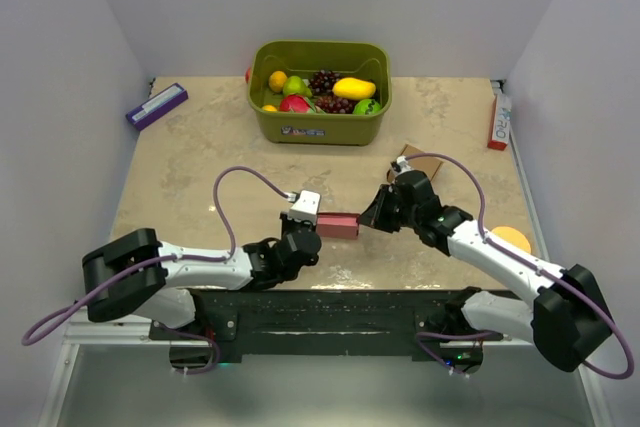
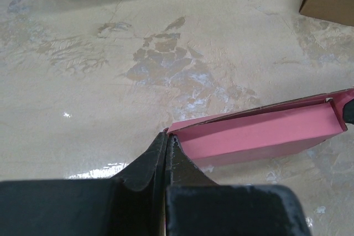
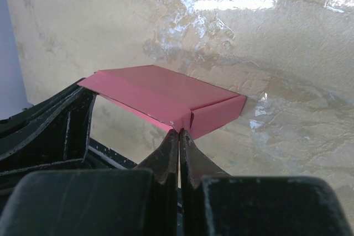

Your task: Fold the paper box

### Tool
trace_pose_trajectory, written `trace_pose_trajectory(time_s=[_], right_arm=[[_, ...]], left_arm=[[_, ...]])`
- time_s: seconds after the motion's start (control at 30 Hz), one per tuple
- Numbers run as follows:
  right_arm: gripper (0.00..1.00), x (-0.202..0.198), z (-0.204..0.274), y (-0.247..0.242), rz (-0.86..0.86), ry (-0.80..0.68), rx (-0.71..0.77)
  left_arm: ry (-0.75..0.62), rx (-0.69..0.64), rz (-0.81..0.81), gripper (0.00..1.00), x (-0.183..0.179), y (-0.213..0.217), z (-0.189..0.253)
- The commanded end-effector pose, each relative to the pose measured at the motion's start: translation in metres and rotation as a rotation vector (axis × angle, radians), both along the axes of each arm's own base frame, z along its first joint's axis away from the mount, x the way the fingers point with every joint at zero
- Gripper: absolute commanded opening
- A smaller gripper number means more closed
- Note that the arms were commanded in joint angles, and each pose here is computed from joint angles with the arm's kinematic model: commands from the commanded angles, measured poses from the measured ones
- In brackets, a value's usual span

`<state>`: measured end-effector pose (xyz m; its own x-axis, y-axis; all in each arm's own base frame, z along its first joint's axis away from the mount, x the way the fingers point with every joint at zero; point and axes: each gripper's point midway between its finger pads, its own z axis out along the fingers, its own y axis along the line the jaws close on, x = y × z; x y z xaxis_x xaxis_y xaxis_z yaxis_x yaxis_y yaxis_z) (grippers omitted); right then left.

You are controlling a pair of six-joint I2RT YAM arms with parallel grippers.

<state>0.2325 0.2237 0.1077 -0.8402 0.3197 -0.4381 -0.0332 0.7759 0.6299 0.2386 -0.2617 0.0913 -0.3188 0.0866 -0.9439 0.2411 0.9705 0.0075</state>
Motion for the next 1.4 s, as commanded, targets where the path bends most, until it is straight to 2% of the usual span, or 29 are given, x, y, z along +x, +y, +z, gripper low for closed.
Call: trace_pose_trajectory(time_s=[0.0, 0.17, 0.43, 0.7, 0.97, 1.37], right_arm=[[0.00, 0.008, 0.021, 0.012, 0.006, -0.060, 0.093], [0.00, 0.008, 0.016, 0.005, -0.002, -0.062, 0.052], [0.00, 0.009, 0.027, 0.015, -0.019, -0.067, 0.158], [0.00, 0.016, 0.045, 0.008, -0.066, -0.113, 0.172], [0.00, 0.011, 0.025, -0.003, -0.069, -0.083, 0.083], [0.00, -0.001, -0.014, -0.036, -0.061, -0.035, -0.149]], left_arm=[[0.124, 0.245, -0.049, 0.00, -0.022, 0.029, -0.055], [0.125, 0.246, -0.048, 0.00, -0.022, 0.029, -0.055], [0.124, 0.264, -0.049, 0.00, -0.024, 0.030, -0.058], [0.122, 0.277, -0.054, 0.00, -0.025, 0.030, -0.060], [0.116, 0.268, -0.056, 0.00, -0.026, 0.028, -0.056], [0.117, 0.270, -0.057, 0.00, -0.025, 0.025, -0.056]])
